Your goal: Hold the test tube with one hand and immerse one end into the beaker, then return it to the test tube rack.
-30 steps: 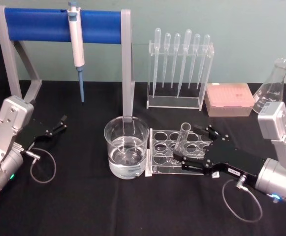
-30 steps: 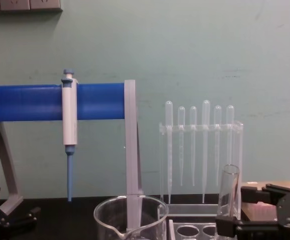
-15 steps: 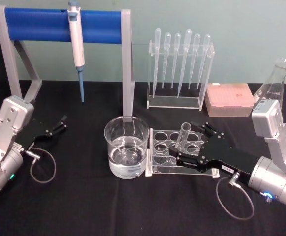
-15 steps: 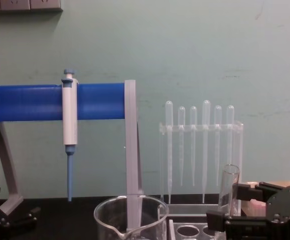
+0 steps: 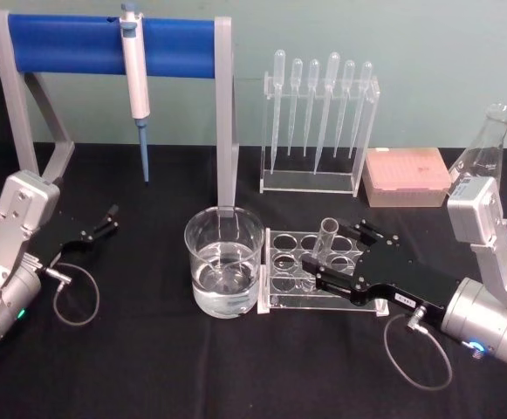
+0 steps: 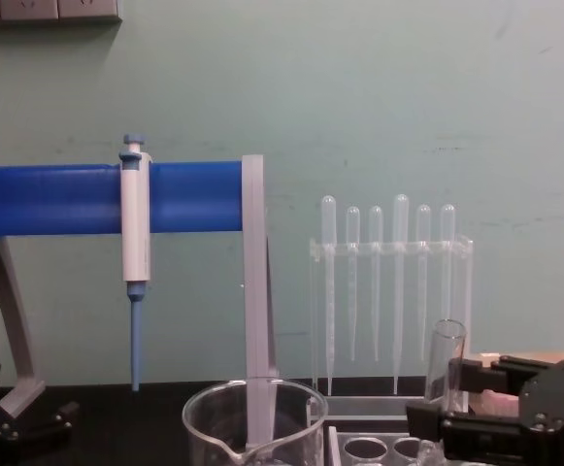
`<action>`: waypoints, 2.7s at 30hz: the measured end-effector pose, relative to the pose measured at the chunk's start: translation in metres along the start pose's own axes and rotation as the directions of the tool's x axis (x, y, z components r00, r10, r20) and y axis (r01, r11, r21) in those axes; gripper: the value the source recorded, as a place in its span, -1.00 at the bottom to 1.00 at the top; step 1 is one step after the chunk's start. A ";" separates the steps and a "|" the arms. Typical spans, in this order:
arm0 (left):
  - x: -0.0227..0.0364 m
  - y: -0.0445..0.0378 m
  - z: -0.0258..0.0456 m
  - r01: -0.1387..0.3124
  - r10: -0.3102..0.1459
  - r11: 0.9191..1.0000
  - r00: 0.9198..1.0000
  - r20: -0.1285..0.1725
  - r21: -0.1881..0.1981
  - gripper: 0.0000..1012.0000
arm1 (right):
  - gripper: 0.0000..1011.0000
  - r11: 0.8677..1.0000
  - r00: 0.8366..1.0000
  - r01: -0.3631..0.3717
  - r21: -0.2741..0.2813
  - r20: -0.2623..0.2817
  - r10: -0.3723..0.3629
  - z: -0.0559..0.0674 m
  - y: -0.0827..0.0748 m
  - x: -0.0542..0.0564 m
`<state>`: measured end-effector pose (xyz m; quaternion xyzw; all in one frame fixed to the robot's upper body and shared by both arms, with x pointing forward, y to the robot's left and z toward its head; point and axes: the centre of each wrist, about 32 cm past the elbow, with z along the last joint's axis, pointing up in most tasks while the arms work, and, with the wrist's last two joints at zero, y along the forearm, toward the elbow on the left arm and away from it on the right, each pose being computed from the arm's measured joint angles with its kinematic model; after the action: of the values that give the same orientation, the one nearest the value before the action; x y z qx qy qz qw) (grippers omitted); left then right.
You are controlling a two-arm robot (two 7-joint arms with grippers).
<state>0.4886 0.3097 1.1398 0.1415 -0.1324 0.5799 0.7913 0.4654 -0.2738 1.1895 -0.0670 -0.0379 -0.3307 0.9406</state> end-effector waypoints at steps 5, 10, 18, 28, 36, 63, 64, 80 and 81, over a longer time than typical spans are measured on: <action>0.0000 0.0000 0.0000 0.000 0.000 1.000 1.000 0.000 0.000 0.98 | 0.31 1.000 1.000 0.000 0.000 0.000 0.000 0.000 0.000 0.000; 0.0000 0.0000 0.0000 0.000 0.000 1.000 1.000 0.000 0.000 0.98 | 0.03 1.000 1.000 -0.001 0.001 0.000 0.001 0.000 0.000 0.000; 0.0000 0.0000 0.0000 0.000 0.000 1.000 1.000 0.000 0.000 0.98 | -0.47 1.000 1.000 -0.001 0.001 0.000 0.001 0.000 0.000 0.000; 0.0000 0.0000 0.0000 0.000 0.000 1.000 1.000 0.000 0.000 0.98 | -0.52 1.000 1.000 -0.001 0.001 0.000 0.001 0.000 0.000 0.000; 0.0000 0.0000 0.0000 0.000 0.000 1.000 1.000 0.000 0.000 0.98 | -0.52 1.000 1.000 -0.006 -0.005 -0.021 0.006 0.003 0.001 0.003; 0.0000 0.0000 0.0000 0.000 0.000 1.000 1.000 0.000 0.000 0.98 | -0.52 0.999 1.000 -0.025 -0.027 -0.002 0.025 0.078 0.006 0.033; 0.0000 0.0000 0.0000 0.000 0.000 1.000 1.000 0.000 0.000 0.98 | -0.52 0.999 1.000 -0.025 -0.029 0.002 0.026 0.080 0.006 0.033; 0.0000 0.0000 0.0000 0.000 0.000 1.000 1.000 0.000 0.000 0.98 | -0.52 0.999 0.999 -0.027 -0.032 0.027 0.027 0.115 0.001 0.050; 0.0000 0.0000 0.0000 0.000 0.000 1.000 1.000 0.000 0.000 0.98 | -0.52 0.999 0.999 -0.027 -0.031 0.028 0.028 0.116 0.001 0.050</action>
<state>0.4886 0.3097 1.1398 0.1415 -0.1324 0.5799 0.7913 0.5018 -0.2869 1.3095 -0.0867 -0.0450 -0.3172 0.9433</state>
